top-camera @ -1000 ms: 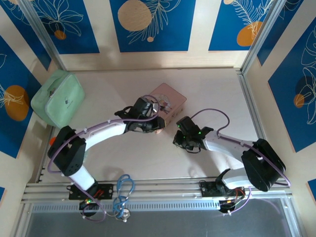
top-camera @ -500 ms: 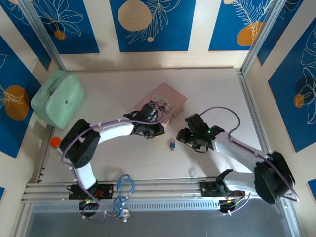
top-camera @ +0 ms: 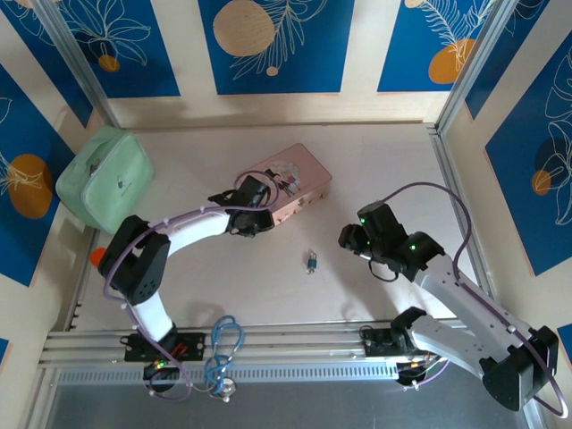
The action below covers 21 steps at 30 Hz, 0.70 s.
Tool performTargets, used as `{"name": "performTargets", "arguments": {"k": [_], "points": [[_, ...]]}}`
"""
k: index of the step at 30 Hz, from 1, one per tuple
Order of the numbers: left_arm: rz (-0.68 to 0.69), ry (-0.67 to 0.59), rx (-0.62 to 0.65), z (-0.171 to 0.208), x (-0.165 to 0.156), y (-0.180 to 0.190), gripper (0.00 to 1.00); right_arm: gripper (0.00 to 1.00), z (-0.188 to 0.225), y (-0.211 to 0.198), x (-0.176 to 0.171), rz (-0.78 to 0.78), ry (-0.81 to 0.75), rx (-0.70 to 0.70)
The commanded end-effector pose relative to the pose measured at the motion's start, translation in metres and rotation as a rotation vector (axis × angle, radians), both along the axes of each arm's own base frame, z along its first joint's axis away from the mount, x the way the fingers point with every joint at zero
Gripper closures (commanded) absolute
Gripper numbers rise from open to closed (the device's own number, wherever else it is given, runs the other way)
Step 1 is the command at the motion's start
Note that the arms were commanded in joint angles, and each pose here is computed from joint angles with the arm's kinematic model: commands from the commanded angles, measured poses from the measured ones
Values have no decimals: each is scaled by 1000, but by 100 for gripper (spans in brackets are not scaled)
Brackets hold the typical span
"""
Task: Unlock the padlock with the key
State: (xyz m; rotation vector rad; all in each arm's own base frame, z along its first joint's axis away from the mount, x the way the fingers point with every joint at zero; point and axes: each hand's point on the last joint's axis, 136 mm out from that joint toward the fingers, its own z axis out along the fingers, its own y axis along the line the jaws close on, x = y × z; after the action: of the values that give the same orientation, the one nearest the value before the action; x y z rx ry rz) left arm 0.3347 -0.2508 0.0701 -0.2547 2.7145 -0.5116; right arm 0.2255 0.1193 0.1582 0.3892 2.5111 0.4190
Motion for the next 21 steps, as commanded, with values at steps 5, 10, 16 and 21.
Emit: {"name": "performTargets", "arguments": {"k": [5,10,16,21], "points": [[89,-158,83,55,5,59,62,29,42,-36,26,-63,-210,-160],[151,-313,211,106,-15,113,40,32,23,-69,48,-134,-307,-284],[189,-497,610,129,-12,190,17,29,-13,-141,64,-375,-327,-435],[286,-510,904,107,-5,241,0,27,-26,-185,75,-487,-339,-550]]}}
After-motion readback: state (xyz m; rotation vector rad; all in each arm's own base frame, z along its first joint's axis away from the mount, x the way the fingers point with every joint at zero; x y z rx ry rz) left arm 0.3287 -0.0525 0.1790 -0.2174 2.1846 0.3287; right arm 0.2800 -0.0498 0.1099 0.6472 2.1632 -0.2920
